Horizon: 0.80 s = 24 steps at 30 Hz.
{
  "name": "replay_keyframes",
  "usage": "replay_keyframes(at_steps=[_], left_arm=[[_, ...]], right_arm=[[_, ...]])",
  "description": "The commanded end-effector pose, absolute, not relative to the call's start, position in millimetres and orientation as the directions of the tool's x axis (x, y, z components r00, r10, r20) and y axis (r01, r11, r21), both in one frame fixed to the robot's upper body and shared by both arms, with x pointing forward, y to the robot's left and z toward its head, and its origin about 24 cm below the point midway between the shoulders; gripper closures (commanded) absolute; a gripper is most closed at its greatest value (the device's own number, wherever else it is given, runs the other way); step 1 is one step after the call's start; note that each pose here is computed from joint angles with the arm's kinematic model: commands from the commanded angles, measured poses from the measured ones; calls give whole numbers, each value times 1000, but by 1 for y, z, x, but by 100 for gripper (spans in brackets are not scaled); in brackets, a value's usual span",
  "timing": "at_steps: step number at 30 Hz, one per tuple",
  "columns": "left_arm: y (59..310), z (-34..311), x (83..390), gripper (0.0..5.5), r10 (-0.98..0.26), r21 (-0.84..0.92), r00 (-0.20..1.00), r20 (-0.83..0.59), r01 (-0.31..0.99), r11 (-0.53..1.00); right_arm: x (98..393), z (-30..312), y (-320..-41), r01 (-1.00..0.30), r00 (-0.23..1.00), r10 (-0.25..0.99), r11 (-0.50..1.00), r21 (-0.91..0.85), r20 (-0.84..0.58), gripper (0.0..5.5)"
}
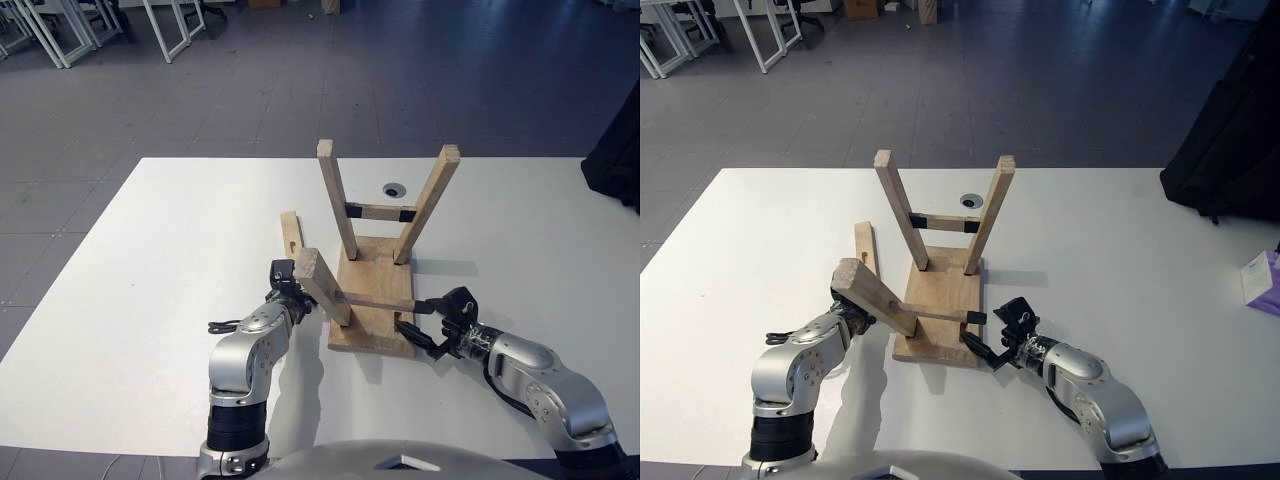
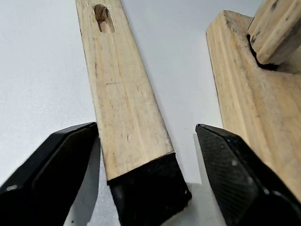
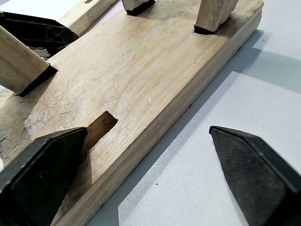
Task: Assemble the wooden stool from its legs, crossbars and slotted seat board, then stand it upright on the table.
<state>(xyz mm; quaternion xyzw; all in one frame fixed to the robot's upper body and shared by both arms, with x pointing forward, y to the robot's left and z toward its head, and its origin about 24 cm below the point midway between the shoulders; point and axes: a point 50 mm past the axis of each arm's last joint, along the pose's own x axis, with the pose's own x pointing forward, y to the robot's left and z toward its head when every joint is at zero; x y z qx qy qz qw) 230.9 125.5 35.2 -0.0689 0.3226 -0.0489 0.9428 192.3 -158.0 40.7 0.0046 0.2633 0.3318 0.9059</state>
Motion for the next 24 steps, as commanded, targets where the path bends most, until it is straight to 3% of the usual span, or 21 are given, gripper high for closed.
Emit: replay_keyframes(at_steps=[1,4,8,10,12,14,16,19,21,24], left_arm=[[141,6,223,222,-31,-99,719,-694,-52,994],[147,1,222,266,12,-86,722,-692,-98,991],[151,-2,219,329,38,-114,727,-685,-158,981],[158,0,217,343,57,-160,764,-642,-207,965],[179,9,219,343,112,-203,816,-567,-271,941],[198,35,225,343,105,-333,912,-398,-250,909],[211,81,228,343,-19,-569,997,-79,-29,822],[228,144,221,343,-368,-610,883,292,469,639],[231,175,214,343,-584,-554,702,407,698,454],[221,197,212,343,-786,-483,452,421,846,227]], right_arm=[[192,41,-160,-582,642,592,790,193,-487,71],[194,54,-164,-577,644,620,778,247,-448,71],[209,93,-179,-534,692,678,712,456,-247,71],[216,100,-193,-499,711,664,707,501,-230,71],[226,109,-208,-460,745,625,735,498,-234,71],[232,121,-212,-468,719,660,693,549,-219,71],[237,141,-205,-544,655,742,593,594,-142,71],[243,176,-186,-691,508,861,389,609,26,52],[246,194,-171,-750,432,896,297,591,98,10],[250,223,-149,-816,329,919,161,555,217,0]])
